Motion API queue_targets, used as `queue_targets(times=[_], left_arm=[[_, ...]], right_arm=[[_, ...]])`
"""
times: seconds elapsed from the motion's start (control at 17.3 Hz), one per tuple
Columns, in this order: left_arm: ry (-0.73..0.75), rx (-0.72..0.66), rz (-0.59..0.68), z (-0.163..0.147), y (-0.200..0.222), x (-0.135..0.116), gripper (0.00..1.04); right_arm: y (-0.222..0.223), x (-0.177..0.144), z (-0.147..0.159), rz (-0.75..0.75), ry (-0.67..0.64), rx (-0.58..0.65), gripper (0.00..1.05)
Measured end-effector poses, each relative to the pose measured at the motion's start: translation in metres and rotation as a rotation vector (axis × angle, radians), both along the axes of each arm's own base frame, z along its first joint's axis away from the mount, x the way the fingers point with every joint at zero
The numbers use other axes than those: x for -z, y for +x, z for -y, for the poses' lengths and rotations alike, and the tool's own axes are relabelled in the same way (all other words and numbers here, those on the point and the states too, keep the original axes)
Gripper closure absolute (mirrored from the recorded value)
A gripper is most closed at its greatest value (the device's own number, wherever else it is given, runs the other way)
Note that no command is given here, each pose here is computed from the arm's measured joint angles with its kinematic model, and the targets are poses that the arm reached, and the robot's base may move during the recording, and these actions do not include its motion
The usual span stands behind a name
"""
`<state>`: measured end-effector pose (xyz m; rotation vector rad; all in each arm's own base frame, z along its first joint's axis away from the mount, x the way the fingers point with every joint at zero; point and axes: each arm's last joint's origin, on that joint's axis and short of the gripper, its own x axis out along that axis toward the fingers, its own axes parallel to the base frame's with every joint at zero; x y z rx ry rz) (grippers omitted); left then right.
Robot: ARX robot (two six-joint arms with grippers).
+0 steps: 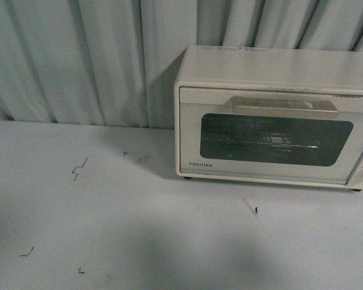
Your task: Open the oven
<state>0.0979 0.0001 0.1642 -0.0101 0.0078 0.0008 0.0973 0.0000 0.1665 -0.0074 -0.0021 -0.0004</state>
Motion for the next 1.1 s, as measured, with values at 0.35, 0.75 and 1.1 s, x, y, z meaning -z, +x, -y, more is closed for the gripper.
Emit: queue_targets(times=[0.35, 0.75, 1.1], left_arm=[[0.000, 0.000, 0.001, 0.000, 0.000, 0.000, 0.07], [0.000, 0.000, 0.001, 0.000, 0.000, 0.000, 0.07], [-0.040, 0.056, 0.040, 0.005, 0.008, -0.016, 0.07]], right_arm=[[0.000, 0.000, 0.000, 0.001, 0.000, 0.000, 0.06], [0.000, 0.000, 0.000, 0.001, 0.000, 0.000, 0.06], [0.000, 0.000, 0.000, 0.001, 0.000, 0.000, 0.06]])
